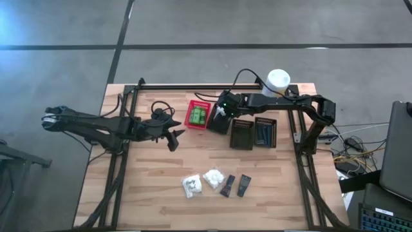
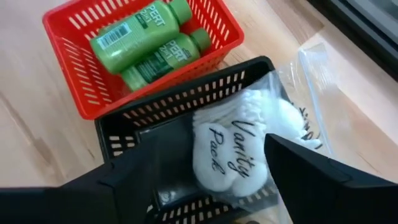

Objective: Pick & Place Travel size toiletries
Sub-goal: Put the cotton pack into the left black bin

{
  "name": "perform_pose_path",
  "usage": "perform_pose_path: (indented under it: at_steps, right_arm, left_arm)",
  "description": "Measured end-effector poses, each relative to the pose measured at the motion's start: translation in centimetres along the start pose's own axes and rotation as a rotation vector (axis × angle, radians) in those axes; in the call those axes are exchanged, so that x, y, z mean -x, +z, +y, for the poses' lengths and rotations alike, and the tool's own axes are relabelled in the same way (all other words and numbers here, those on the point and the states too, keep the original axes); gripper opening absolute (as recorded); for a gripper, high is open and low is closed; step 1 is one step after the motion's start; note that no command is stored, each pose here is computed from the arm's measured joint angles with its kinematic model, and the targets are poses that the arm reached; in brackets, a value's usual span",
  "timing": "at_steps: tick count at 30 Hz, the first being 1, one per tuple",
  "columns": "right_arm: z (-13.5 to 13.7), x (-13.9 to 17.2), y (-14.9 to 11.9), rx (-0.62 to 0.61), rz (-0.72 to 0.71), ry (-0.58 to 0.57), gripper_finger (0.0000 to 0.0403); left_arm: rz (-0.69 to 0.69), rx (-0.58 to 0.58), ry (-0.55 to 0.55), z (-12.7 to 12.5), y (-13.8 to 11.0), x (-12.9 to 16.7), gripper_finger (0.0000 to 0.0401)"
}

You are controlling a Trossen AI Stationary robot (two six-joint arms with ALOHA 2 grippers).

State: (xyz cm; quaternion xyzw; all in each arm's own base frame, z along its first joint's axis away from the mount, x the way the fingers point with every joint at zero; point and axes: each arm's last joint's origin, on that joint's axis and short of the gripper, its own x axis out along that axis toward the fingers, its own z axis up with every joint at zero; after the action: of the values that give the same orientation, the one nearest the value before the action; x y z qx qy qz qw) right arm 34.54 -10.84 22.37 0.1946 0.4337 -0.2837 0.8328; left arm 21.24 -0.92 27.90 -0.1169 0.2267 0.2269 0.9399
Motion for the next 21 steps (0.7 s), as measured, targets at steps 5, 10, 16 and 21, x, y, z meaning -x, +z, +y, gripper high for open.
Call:
perform_pose_path:
  at_steps: [5, 10, 16, 21]
  right_arm:
    - [0.02, 0.22, 0.15, 0.004, 0.008, -0.003, 0.0302]
    - [0.03, 0.25, 0.19, 0.004, 0.007, -0.003, 0.0319]
    - [0.03, 0.25, 0.19, 0.004, 0.007, -0.003, 0.0337]
    - [0.03, 0.25, 0.18, 0.004, 0.008, -0.003, 0.0352]
  left_arm:
    - [0.001, 0.000, 0.000, 0.00, -0.01, 0.00, 0.0183]
    - [0.003, -0.002, 0.001, 0.01, -0.03, 0.00, 0.0183]
    - [0.006, -0.003, 0.002, 0.03, -0.08, -0.01, 0.0183]
    - [0.010, -0.006, 0.004, 0.05, -0.12, -0.01, 0.0183]
